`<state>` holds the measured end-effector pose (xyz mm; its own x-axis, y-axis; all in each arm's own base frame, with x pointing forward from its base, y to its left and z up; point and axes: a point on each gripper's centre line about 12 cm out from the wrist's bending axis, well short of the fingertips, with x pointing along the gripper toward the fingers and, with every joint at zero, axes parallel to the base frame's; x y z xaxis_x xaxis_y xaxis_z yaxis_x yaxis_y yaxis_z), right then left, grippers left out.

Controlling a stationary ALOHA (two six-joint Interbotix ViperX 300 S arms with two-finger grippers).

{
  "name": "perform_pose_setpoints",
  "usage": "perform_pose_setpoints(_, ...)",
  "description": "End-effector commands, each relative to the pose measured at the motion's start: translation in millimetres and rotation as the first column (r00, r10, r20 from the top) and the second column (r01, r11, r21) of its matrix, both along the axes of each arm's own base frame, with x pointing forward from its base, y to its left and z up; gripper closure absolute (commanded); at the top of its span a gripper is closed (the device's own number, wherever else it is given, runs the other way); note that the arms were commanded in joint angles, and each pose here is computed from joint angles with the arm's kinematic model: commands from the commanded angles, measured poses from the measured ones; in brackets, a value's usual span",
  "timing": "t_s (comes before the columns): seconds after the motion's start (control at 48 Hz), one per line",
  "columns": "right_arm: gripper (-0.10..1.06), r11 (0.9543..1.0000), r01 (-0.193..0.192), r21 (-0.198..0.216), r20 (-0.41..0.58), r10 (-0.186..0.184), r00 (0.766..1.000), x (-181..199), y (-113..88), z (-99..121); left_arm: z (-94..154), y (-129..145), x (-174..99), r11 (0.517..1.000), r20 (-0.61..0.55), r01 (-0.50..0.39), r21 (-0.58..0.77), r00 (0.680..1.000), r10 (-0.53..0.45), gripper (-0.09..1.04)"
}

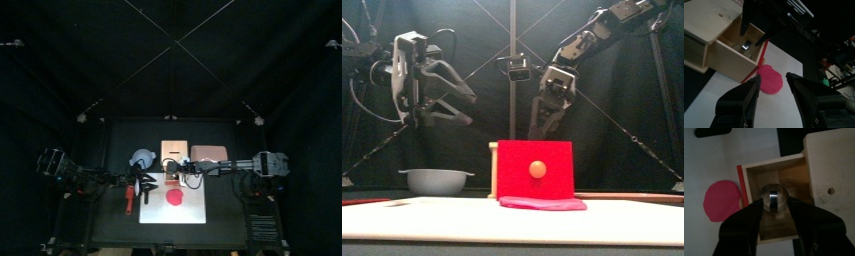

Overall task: Get the cutter from the drawer then cut the dough then place the extra dough in the bowl
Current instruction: Place the cutter on the board

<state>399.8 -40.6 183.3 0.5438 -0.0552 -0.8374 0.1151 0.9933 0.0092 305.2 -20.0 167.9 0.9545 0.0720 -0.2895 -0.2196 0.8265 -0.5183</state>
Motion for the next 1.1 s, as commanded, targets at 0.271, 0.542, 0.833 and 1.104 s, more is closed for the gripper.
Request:
perform_pose_setpoints(0.271, 0.06, 0.9996, -0.009, -0.026, 0.034, 0.01, 0.999, 7, -3, 14, 5, 0, 2, 1.0, 0.019, -0.001, 0.001, 1.0, 0.001, 0.12)
perform_pose_setpoints(0.542, 0.06, 0.9994, -0.014, -0.03, -0.013, 0.014, 1.0, 7, -4, 4, 5, 0, 2, 1.0, 0.021, -0.003, 0.0, 1.0, 0.003, 0.12)
perform_pose_setpoints(0.833, 0.13, 0.9994, -0.016, -0.029, -0.031, 0.015, 0.999, 10, -4, -1, 3, 1, 1, 1.0, 0.015, -0.01, -0.006, 1.0, 0.01, 0.12)
perform_pose_setpoints(1.104, 0.31, 0.9994, -0.015, -0.03, -0.028, 0.014, 1.0, 12, -4, 0, 3, 1, 1, 1.0, 0.015, -0.01, -0.006, 1.0, 0.01, 0.12)
